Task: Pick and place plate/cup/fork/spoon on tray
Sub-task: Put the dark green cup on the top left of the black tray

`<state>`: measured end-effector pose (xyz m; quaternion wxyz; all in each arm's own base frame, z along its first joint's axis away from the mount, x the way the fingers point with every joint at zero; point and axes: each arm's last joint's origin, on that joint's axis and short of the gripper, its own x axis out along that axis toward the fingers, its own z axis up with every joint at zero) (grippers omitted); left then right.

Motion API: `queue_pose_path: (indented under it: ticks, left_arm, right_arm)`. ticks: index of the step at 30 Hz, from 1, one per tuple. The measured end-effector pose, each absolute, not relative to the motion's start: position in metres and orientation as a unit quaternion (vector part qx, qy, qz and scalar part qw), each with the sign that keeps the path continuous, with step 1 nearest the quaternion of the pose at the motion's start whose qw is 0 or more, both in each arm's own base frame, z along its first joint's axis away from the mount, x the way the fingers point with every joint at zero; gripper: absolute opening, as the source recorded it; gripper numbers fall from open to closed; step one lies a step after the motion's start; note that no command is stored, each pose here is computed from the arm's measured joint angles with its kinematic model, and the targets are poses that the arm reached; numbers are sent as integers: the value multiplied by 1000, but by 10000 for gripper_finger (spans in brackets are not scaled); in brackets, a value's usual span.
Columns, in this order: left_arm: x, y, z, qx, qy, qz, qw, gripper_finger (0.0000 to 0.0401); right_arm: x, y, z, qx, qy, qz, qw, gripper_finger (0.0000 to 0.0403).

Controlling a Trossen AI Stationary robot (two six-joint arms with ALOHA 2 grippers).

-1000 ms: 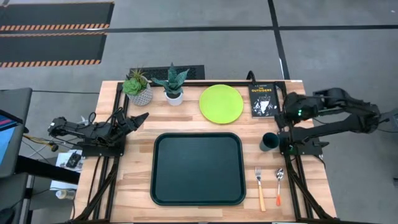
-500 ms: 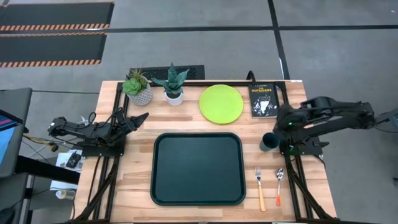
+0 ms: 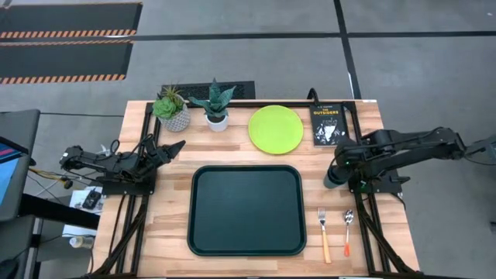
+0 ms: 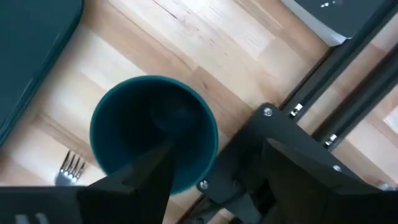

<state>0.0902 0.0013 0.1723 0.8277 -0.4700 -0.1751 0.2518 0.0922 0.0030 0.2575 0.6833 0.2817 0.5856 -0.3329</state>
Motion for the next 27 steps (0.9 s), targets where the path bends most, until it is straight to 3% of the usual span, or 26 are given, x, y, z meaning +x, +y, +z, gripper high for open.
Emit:
queue_pose_path:
  ticks: [8, 27]
  left_arm:
    - [90, 1, 172, -468, -174, 252, 829, 183]
    - [90, 1, 172, -462, -172, 253, 833, 183]
  right_arm:
    - [105, -1, 251, 264, 584, -358, 679, 264]
    - [131, -12, 229, 185, 679, -326, 632, 260]
